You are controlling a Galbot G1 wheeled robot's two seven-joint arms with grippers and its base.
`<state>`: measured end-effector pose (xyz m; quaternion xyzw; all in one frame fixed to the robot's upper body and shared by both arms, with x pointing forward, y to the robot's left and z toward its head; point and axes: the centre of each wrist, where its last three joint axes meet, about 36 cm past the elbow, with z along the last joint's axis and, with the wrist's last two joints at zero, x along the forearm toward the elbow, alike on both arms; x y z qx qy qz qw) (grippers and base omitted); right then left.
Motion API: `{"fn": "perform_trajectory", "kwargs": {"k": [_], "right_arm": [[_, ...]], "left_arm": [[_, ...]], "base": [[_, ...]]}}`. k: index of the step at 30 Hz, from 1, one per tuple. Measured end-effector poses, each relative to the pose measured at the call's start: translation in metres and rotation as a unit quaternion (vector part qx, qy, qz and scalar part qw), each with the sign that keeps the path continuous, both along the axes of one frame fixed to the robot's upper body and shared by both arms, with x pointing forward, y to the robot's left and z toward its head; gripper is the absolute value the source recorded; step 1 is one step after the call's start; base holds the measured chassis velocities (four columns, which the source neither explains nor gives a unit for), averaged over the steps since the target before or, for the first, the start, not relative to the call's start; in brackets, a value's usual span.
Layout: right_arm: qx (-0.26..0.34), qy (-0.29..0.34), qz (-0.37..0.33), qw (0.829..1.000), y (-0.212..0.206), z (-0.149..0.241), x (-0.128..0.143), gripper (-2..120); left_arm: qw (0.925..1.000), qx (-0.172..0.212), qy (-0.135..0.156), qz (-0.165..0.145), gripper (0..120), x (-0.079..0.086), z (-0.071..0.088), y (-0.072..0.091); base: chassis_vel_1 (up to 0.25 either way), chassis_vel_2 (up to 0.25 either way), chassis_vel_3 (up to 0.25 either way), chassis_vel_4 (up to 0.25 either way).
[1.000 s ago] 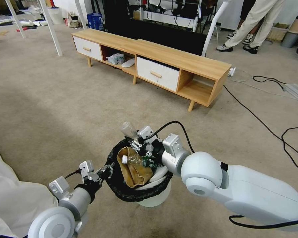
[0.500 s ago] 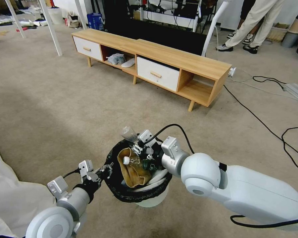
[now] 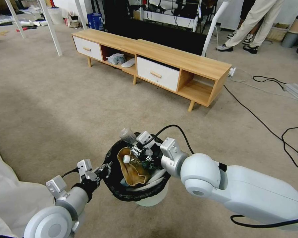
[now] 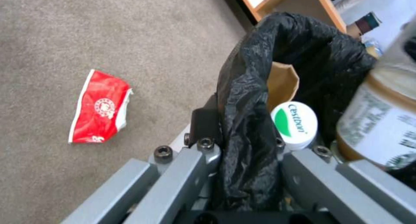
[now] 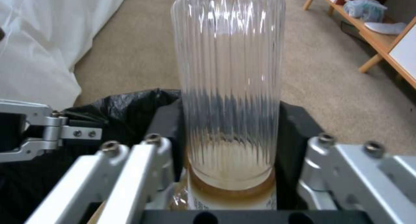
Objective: Pick up the trash bin and place the garbage on the floor into it.
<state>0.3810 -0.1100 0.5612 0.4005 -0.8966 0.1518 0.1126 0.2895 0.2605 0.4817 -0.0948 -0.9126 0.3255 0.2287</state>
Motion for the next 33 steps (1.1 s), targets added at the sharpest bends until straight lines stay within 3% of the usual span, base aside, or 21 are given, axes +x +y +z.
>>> {"fn": "perform_trajectory", "kwargs": {"k": [3, 10, 12, 17, 33], "right_arm": [[0.002, -0.006, 0.004, 1.0, -0.003, 0.006, -0.002, 59], [0.003, -0.008, 0.009, 1.0, -0.005, 0.009, -0.005, 80], [0.005, -0.01, 0.01, 1.0, -0.006, 0.011, -0.005, 93], [0.007, -0.012, 0.013, 1.0, -0.005, 0.014, -0.005, 98], [0.015, -0.031, 0.018, 0.999, -0.007, 0.024, -0.008, 98]], "left_arm": [[1.0, 0.0, 0.004, 0.003, 0, 0.002, -0.004, 0.001], [1.0, 0.002, 0.007, 0.005, 0, 0.004, -0.006, 0.001], [0.9999, 0.007, 0.008, 0.008, 0, 0.005, -0.008, 0.001], [0.9998, 0.013, 0.009, 0.011, 0, 0.005, -0.01, 0.002], [0.9992, 0.027, 0.009, 0.026, 0, 0.008, -0.012, 0.003]], "base": [[0.0, 0.0, 0.0, 0.0], [0.0, 0.0, 0.0, 0.0], [0.0, 0.0, 0.0, 0.0], [0.0, 0.0, 0.0, 0.0], [0.0, 0.0, 0.0, 0.0]]}}
